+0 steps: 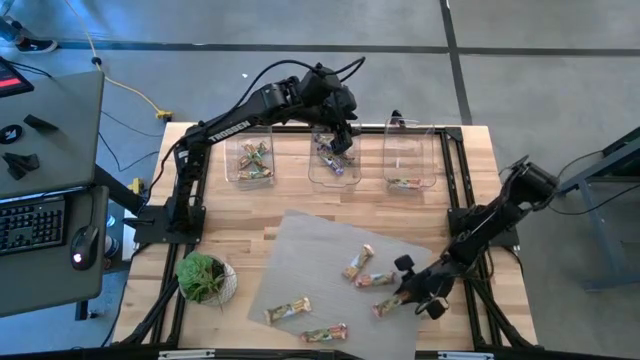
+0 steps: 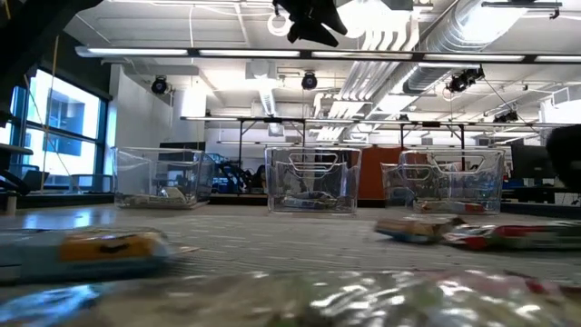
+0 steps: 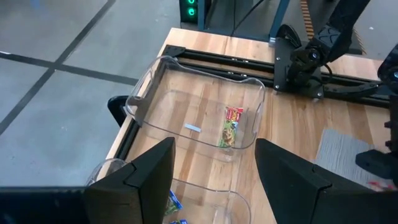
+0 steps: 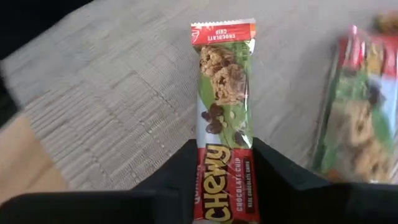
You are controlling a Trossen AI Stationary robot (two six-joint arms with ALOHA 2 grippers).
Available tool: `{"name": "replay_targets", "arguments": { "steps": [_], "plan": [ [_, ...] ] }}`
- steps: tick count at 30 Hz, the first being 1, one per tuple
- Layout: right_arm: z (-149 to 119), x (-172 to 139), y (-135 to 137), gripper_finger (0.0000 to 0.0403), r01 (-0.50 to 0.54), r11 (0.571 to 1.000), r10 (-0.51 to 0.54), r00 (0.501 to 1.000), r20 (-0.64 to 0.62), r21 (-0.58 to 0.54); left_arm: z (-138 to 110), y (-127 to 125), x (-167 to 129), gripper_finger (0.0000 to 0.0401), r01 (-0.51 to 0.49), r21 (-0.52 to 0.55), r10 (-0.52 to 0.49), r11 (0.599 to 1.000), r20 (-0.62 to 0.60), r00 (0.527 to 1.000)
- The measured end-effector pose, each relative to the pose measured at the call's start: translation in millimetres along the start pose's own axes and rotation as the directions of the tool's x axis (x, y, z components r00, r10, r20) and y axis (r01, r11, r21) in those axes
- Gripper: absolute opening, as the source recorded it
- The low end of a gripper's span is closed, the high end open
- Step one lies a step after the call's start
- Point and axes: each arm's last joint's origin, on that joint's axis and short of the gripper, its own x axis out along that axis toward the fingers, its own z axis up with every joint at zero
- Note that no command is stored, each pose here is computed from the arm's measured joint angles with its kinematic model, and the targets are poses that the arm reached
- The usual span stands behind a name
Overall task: Pick and place Granola Bars by type
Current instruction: Put the top right red granola bar into the right transparent bin
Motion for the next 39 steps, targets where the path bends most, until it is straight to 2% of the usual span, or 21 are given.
{"name": "replay_targets", "arguments": {
  "steps": [3,5,8,10,13,17,20,21,23,30,31,34,35,36,39],
  "plan": [
    [14.8,-14.1,2.6,0.0089,-0.028,0.999,0.031,0.996,0.089,-0.033,0.1,0.0,0.0,0.0216,0.000,0.002,0.000,1.000,0.001,1.000],
    [25.0,-26.4,1.6,0.0089,0.010,0.998,-0.001,0.988,0.154,-0.057,0.4,0.0,0.0,0.0216,0.000,0.003,0.000,1.000,0.005,1.000],
    [33.3,-47.0,-5.9,0.0100,0.154,0.981,-0.126,0.968,0.216,-0.118,0.5,0.0,0.0,0.0216,-0.001,0.003,0.000,1.000,0.006,1.000],
    [37.1,-62.7,-13.1,0.0105,0.297,0.941,-0.253,0.935,0.247,-0.162,0.5,0.0,0.0,0.0216,0.000,0.003,0.000,1.000,0.005,1.000],
    [32.2,-85.8,-30.4,0.0104,0.537,0.822,-0.498,0.839,0.218,-0.190,0.4,0.0,0.0,0.0216,0.000,-0.004,0.000,1.000,0.004,1.000],
    [26.3,-120.7,-53.7,0.0092,0.781,0.597,-0.764,0.623,0.166,-0.184,0.2,0.0,0.0,0.0216,0.000,-0.008,0.000,1.000,0.002,1.000],
    [28.8,-145.2,-68.6,0.0086,0.890,0.456,-0.876,0.451,0.172,-0.013,0.7,0.1,0.2,0.0216,-0.001,-0.008,0.001,1.000,0.007,1.000],
    [29.3,-152.6,-73.3,0.0085,0.907,0.419,-0.897,0.407,0.171,0.036,0.7,0.1,0.2,0.0216,-0.001,-0.008,0.001,1.000,0.008,1.000],
    [28.2,-166.0,-82.7,0.0085,0.925,0.364,-0.926,0.345,0.155,0.112,1.4,0.1,0.2,0.0216,-0.001,-0.007,0.001,1.000,0.015,1.000],
    [27.3,-195.5,-114.9,0.0086,0.929,0.258,-0.965,0.235,0.116,0.266,6.7,0.5,0.1,0.0216,-0.005,-0.001,0.005,1.000,0.070,0.998],
    [27.5,-198.3,-120.2,0.0086,0.926,0.230,-0.973,0.209,0.103,0.299,7.2,0.6,0.1,0.0216,-0.006,-0.001,0.006,1.000,0.074,0.997],
    [25.7,-206.1,-138.5,0.0086,0.916,0.111,-0.994,0.108,0.030,0.385,8.0,0.6,0.0,0.0216,-0.007,0.001,0.006,1.000,0.083,0.997],
    [23.0,-207.0,-144.5,0.0086,0.917,0.097,-0.994,0.105,0.000,0.388,7.9,0.6,0.0,0.0216,-0.006,0.001,0.006,1.000,0.082,0.997],
    [19.6,-206.8,-151.0,0.0086,0.905,0.104,-0.992,0.126,-0.027,0.414,7.8,0.6,0.1,0.0216,-0.006,0.001,0.006,1.000,0.081,0.997],
    [5.3,-202.2,-170.5,0.0086,0.819,0.176,-0.954,0.278,-0.110,0.545,7.8,0.6,0.1,0.0216,-0.006,0.002,0.006,1.000,0.081,0.997]
  ]
}}
